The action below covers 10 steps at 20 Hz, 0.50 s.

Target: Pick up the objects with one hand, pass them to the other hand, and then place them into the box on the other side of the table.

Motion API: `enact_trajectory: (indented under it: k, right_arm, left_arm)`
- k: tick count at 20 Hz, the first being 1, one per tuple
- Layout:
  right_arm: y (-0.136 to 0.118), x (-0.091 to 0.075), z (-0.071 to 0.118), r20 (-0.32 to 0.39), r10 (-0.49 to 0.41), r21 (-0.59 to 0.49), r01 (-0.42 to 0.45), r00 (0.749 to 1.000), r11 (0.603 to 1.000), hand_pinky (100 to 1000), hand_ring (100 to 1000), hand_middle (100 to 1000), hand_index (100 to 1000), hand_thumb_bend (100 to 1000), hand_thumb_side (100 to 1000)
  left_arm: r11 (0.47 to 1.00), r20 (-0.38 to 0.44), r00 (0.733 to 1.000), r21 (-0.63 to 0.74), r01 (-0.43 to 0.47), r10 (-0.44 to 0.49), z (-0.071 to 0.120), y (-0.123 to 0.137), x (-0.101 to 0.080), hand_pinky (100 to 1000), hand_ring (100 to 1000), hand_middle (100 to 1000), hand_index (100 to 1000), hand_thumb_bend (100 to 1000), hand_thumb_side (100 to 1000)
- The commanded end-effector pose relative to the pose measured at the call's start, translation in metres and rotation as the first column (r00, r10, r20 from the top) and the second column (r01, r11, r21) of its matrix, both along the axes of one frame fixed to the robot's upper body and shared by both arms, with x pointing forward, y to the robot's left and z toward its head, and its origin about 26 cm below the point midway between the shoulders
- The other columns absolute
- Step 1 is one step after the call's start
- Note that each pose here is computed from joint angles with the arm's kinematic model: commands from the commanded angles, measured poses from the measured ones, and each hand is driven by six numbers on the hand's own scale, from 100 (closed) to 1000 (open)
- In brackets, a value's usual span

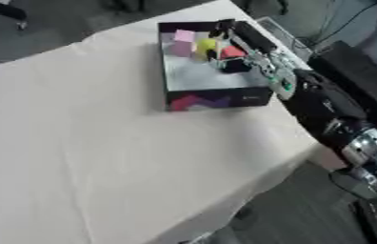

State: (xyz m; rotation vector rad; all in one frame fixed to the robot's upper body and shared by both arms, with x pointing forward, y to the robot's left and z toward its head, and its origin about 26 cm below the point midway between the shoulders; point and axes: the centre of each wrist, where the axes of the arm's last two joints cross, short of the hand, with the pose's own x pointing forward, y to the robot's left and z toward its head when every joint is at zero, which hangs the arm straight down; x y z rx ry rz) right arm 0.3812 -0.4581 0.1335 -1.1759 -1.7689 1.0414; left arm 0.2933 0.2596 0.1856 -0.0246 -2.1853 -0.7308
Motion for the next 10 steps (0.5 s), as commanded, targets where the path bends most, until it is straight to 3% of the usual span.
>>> enact_trajectory:
  k: [1, 3, 4, 7, 10]
  right_arm:
    - [-0.016, -0.004, 0.02, 0.03, -0.031, -0.046, 0.032, 0.999, 0.998, 644, 728, 643, 870, 100, 230]
    - [-0.016, -0.005, 0.02, 0.03, -0.032, -0.046, 0.033, 0.999, 0.998, 644, 728, 643, 870, 100, 230]
    - [-0.01, -0.001, 0.022, 0.044, -0.011, -0.043, 0.012, 0.999, 0.999, 668, 746, 687, 884, 100, 227]
    - [0.013, 0.006, 0.024, 0.109, 0.081, -0.052, -0.076, 0.991, 0.996, 685, 757, 705, 887, 100, 100]
    - [0.034, 0.006, 0.023, 0.177, 0.173, -0.069, -0.163, 0.969, 0.984, 709, 780, 728, 901, 100, 100]
  left_arm:
    - [0.999, 0.032, 0.999, -0.011, -0.032, 0.032, 0.005, 0.002, -0.001, 755, 536, 559, 701, 100, 881]
    - [0.999, 0.032, 0.999, -0.012, -0.035, 0.035, 0.005, 0.002, -0.001, 755, 536, 559, 701, 100, 881]
    - [0.998, 0.021, 0.999, -0.029, -0.047, 0.048, 0.002, 0.003, -0.002, 758, 538, 560, 696, 100, 884]
    - [0.992, -0.03, 0.996, -0.094, -0.088, 0.086, -0.008, 0.001, -0.005, 761, 545, 567, 695, 100, 867]
    - [0.986, -0.037, 0.995, -0.131, -0.1, 0.096, -0.014, -0.01, -0.004, 763, 551, 573, 696, 100, 851]
